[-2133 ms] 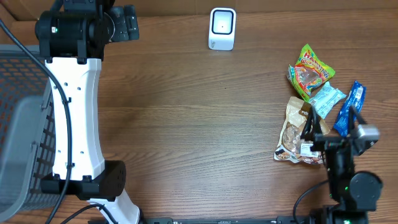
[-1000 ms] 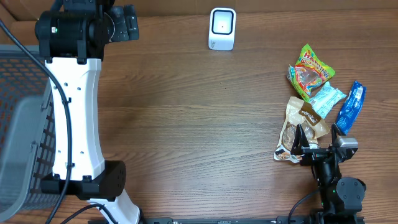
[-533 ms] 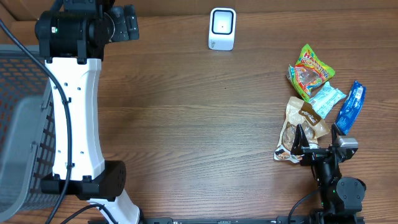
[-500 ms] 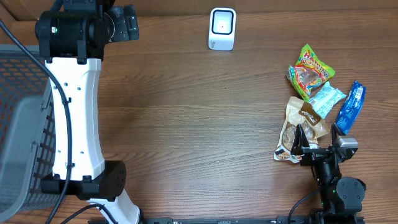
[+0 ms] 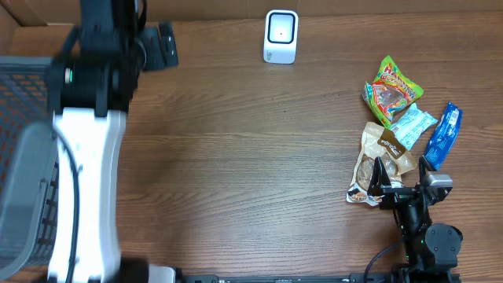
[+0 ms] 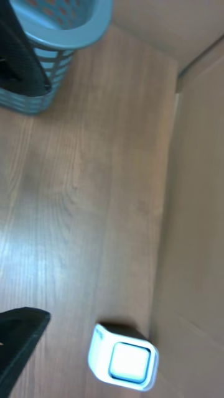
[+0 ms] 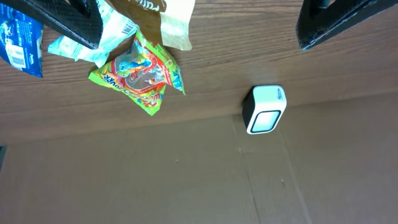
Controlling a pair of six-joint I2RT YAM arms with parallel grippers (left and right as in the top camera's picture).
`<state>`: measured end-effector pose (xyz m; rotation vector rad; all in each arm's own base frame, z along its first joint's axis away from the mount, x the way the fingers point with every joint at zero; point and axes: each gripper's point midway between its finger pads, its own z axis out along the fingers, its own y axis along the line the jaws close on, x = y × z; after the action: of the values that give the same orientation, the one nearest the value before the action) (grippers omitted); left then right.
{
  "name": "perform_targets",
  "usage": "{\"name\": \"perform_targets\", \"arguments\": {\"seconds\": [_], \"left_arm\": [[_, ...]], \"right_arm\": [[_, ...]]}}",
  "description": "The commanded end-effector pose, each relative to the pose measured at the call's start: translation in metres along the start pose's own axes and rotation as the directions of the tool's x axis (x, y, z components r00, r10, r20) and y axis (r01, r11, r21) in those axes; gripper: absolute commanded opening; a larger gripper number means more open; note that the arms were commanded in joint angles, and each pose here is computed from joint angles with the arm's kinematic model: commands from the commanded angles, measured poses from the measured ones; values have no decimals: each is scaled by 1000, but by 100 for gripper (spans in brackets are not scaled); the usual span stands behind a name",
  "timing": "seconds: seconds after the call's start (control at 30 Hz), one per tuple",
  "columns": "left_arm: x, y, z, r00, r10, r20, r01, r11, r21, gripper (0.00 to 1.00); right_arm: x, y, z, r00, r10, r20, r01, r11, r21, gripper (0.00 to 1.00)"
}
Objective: Scan the item barcode
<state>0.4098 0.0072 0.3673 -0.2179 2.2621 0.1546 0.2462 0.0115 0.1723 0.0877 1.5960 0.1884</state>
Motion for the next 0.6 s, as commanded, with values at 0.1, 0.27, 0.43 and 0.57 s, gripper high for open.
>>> {"name": "perform_targets", "arguments": {"seconds": [0.1,0.27,0.43,0.57], "left_arm": [[51,7,-16,992,20,123,-25,999,40,100],[94,9,-14,964,74,257,-96,992,76,99],[137,12,-12,919,53,390,-106,988,115,99],[166,12,-15,863,66,501,-150,980,129,99]], "right_arm": [[2,-1,0,1000,0,2,0,1000,1,100],[2,-1,0,1000,0,2,0,1000,1,100],[2,-1,0,1000,0,2,0,1000,1,100],[2,-1,0,1000,0,2,0,1000,1,100]]}}
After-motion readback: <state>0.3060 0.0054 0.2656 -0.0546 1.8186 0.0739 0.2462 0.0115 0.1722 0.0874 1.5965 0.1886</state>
